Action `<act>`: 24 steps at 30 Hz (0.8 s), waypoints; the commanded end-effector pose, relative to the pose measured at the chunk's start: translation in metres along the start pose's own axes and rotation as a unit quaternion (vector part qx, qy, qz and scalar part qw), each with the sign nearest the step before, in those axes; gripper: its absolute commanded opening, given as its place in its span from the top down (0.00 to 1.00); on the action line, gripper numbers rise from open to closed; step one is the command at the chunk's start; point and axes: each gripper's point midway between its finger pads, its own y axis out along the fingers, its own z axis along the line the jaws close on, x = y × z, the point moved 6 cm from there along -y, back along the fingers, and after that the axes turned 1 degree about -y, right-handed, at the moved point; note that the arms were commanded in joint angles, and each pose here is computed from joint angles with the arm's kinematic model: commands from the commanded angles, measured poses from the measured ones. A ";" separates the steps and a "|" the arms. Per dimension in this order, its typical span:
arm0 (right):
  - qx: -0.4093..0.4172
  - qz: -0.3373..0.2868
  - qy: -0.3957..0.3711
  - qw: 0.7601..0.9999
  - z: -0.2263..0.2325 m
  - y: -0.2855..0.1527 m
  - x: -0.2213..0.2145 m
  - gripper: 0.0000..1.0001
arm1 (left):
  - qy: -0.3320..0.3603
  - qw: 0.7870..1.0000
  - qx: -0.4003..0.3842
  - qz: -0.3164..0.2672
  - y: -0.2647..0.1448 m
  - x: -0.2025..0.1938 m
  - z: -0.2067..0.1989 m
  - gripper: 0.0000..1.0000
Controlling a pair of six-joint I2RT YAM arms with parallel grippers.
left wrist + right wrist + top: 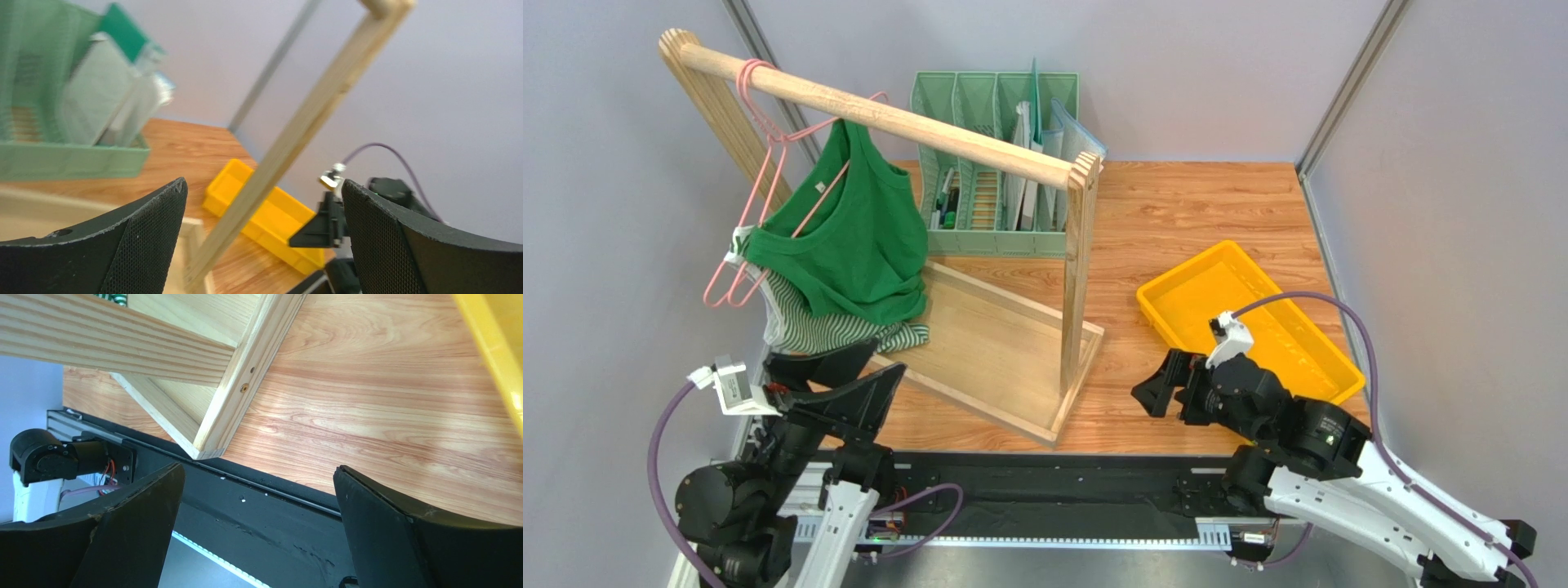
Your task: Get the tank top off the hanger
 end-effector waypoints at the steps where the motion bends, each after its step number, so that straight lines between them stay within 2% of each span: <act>1: -0.046 -0.013 -0.012 0.999 0.002 -0.019 0.021 0.00 | 0.016 0.977 0.211 0.032 -0.044 -0.023 0.049 0.01; 3: -0.115 -0.035 0.022 0.992 -0.004 -0.018 0.030 0.00 | 0.007 0.974 0.217 0.066 -0.045 -0.028 0.047 0.01; 5: -0.189 -0.057 0.028 0.980 -0.015 -0.032 0.042 0.00 | 0.036 0.980 0.158 0.119 -0.044 -0.030 0.030 0.01; 6: -0.234 -0.046 0.028 0.971 -0.022 -0.034 0.041 0.00 | 0.041 0.979 0.146 0.139 -0.039 -0.029 0.027 0.01; 8: -0.240 -0.045 0.017 0.969 -0.016 -0.038 0.048 0.00 | 0.074 0.979 0.092 0.167 -0.040 -0.026 0.012 0.01; 9: -0.238 -0.036 0.006 0.971 -0.014 -0.037 0.048 0.00 | 0.066 0.979 0.106 0.158 -0.039 -0.021 0.011 0.01; 12: -0.181 -0.009 -0.018 0.983 0.004 -0.031 0.047 0.00 | 0.058 0.988 0.094 0.112 -0.033 -0.011 0.005 0.01; 14: -0.139 0.011 -0.054 0.989 0.011 -0.031 0.044 0.01 | 0.055 0.990 0.078 0.107 -0.025 -0.007 0.001 0.01; 16: -0.099 0.001 -0.069 0.993 0.018 -0.031 0.047 0.00 | 0.046 0.987 0.090 0.123 -0.014 -0.002 0.002 0.01; 18: -0.055 -0.014 -0.079 0.995 0.023 -0.035 0.049 0.00 | 0.051 0.978 0.138 0.151 -0.003 -0.001 0.016 0.02; 24: 0.049 -0.048 -0.147 0.987 0.035 -0.064 0.060 0.00 | 0.127 0.953 0.226 0.155 0.010 0.037 0.023 0.01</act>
